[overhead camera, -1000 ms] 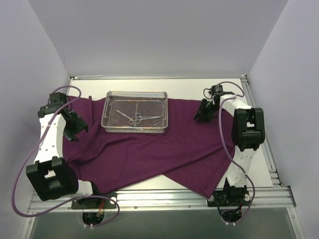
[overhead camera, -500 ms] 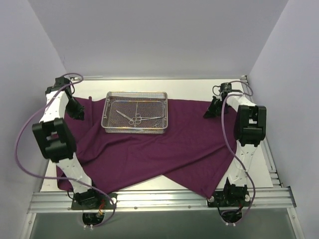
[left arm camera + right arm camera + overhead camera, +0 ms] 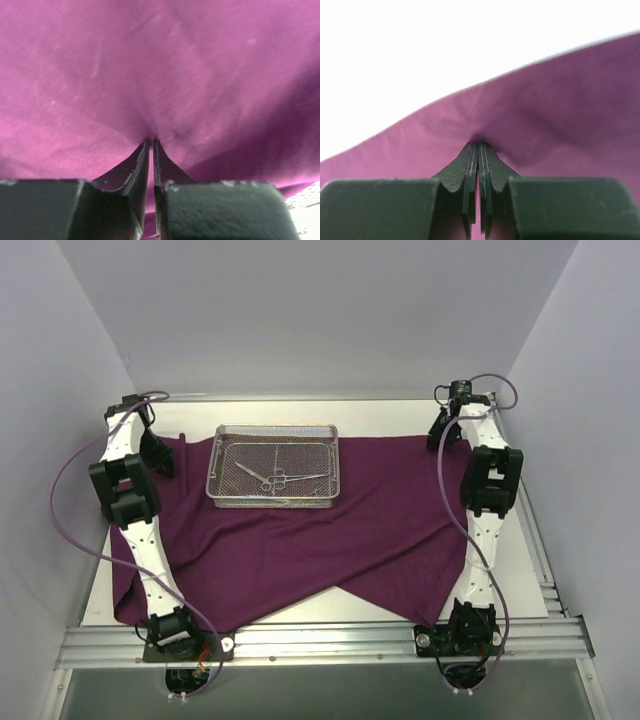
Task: Open and lay out the surgical kit
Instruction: Smooth out the surgical kit at the center of the board.
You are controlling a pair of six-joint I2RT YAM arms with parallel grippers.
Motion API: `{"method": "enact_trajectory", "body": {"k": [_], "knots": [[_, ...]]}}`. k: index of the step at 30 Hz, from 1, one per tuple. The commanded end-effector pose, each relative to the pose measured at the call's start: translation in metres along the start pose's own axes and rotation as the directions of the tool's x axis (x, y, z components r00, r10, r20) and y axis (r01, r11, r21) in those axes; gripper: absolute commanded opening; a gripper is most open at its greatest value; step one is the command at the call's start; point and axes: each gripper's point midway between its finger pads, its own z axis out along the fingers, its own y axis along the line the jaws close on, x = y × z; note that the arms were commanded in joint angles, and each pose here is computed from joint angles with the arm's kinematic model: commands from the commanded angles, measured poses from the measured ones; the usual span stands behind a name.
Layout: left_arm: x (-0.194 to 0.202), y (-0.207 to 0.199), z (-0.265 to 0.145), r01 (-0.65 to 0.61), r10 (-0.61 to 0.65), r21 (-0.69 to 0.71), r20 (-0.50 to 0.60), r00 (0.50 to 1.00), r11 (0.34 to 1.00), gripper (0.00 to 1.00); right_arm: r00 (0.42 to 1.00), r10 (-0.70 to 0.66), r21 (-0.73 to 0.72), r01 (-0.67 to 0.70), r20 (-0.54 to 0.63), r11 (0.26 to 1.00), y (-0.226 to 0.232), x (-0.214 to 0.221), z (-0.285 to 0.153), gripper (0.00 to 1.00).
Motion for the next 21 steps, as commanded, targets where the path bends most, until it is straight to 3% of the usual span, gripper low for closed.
{"method": "enact_trajectory", "body": {"k": [1,4,6,8,10,14,17,19,21], "knots": [[-0.009,-0.021,0.002,-0.011,0.011,0.047,0.010,1.000,0.999,0.17,0.996,-0.058,0.336,0.079,-0.072,0.939,-0.090,0.009,0.048,0.00],[-0.009,-0.033,0.014,-0.017,0.017,0.048,0.005,1.000,0.999,0.18,0.986,-0.163,0.225,0.154,0.024,0.962,-0.037,-0.019,0.012,0.00],[-0.006,-0.042,0.021,-0.008,0.009,0.088,-0.016,1.000,0.996,0.19,0.984,-0.160,0.149,0.146,0.083,0.978,-0.010,-0.026,-0.023,0.03],[-0.006,-0.045,0.023,0.006,-0.004,0.099,-0.017,1.000,0.995,0.22,0.982,-0.167,0.096,0.159,0.089,0.983,0.007,-0.015,-0.050,0.14],[-0.008,-0.049,0.021,0.005,-0.004,0.123,-0.007,1.000,0.992,0.22,0.981,-0.188,0.067,0.184,0.056,0.981,0.016,0.007,-0.061,0.16],[-0.002,-0.050,0.004,0.009,-0.009,0.140,-0.002,1.000,0.990,0.29,0.983,-0.182,0.041,0.183,-0.023,0.982,0.004,0.065,-0.084,0.24],[0.005,-0.042,-0.004,0.009,-0.010,0.119,0.007,1.000,0.993,0.33,0.985,-0.174,0.029,0.174,-0.007,0.984,-0.002,0.078,-0.093,0.29],[0.005,-0.039,-0.006,0.010,-0.013,0.112,0.023,1.000,0.994,0.34,0.985,-0.166,0.056,0.168,-0.054,0.984,-0.015,0.096,-0.084,0.28],[0.012,-0.033,-0.004,0.015,-0.015,0.092,0.006,1.000,0.996,0.35,0.984,-0.159,0.080,0.166,-0.086,0.983,-0.023,0.104,-0.074,0.21]]}}
